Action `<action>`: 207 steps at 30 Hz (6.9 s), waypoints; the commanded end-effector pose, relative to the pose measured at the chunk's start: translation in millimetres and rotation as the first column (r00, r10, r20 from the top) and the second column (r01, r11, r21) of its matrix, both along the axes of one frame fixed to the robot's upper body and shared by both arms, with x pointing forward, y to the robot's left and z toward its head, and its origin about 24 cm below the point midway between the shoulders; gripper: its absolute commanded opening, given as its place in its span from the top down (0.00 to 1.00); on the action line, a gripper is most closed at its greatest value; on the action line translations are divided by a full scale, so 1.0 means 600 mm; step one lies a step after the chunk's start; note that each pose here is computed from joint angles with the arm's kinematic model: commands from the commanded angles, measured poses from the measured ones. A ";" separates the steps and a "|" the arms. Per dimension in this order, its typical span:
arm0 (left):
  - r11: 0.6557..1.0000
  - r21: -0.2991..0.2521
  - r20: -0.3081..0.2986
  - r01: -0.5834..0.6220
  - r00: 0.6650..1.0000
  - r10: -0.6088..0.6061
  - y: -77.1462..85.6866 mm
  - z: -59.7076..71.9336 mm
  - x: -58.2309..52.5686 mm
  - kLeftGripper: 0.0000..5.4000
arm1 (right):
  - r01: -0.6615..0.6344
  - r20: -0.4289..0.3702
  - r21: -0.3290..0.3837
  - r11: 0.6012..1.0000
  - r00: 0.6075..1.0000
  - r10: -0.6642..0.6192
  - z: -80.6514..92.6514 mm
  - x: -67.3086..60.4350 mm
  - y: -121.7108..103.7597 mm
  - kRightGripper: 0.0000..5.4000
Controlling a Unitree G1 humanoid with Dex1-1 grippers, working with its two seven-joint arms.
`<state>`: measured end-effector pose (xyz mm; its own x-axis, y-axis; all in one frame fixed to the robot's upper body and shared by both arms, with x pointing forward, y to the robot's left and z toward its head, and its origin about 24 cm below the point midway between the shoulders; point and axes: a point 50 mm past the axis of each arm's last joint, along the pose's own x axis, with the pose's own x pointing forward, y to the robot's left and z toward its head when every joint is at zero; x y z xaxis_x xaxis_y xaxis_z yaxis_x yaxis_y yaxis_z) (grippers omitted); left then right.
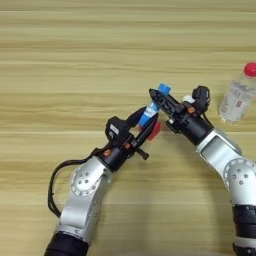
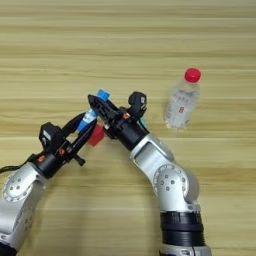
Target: Move the objects on the table
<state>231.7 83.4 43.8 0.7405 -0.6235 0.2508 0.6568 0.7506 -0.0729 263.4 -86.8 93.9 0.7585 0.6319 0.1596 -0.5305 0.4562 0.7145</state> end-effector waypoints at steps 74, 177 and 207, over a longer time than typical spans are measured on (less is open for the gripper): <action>0.836 0.021 0.056 -0.548 0.836 0.546 0.148 0.043 0.092 0.00 | 0.103 -0.128 -0.658 0.746 0.961 -0.246 -0.116 0.053 -0.051 0.74; 0.830 0.159 -0.035 -0.534 0.837 0.546 0.141 0.001 0.097 0.00 | 0.722 0.452 -0.619 0.310 0.650 -0.610 -0.019 0.091 -0.187 0.01; 0.850 0.161 -0.015 -0.501 0.860 0.510 0.132 0.002 0.094 0.00 | 0.756 0.479 -0.567 0.326 0.625 -0.616 -0.004 0.088 -0.183 0.39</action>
